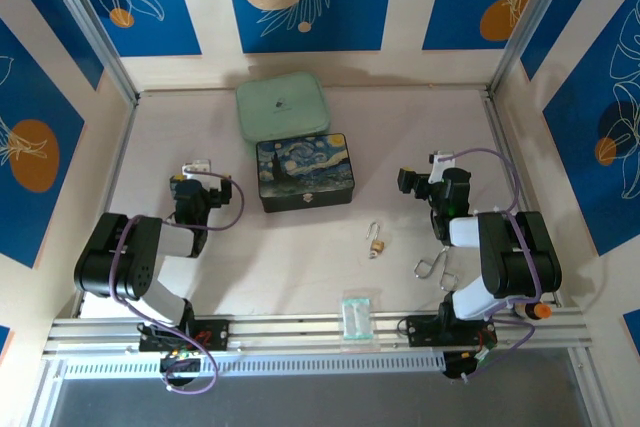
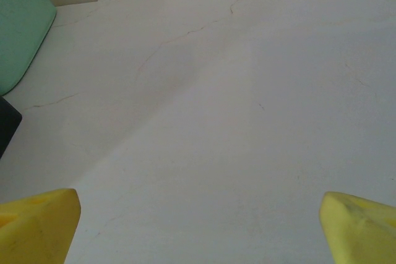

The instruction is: Unlock a padlock with a key

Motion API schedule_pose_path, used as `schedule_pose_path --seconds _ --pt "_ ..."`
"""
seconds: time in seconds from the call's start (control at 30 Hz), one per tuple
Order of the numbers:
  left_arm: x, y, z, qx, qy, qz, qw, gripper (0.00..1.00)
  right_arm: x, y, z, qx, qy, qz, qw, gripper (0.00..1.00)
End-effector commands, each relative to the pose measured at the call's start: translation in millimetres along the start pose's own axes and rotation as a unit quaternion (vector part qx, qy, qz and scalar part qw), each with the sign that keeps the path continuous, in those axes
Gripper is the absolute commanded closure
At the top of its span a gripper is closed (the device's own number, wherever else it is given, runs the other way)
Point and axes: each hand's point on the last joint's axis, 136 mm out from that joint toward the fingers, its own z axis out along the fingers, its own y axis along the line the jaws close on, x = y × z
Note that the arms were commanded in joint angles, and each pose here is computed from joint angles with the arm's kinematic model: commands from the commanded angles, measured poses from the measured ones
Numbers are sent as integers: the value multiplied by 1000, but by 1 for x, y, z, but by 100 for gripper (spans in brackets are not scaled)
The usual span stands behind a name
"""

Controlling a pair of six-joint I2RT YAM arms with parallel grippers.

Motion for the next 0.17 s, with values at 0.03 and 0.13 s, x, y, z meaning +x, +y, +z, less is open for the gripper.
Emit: schedule_pose_path --seconds 0.03,0.13 --pt "-10 2 2 3 -18 -2 1000 0 -10 3 3 -10 -9 -8 1000 1" --pt "-10 2 2 2 -18 -2 1000 0 -10 4 2 -10 -12 -12 1000 1"
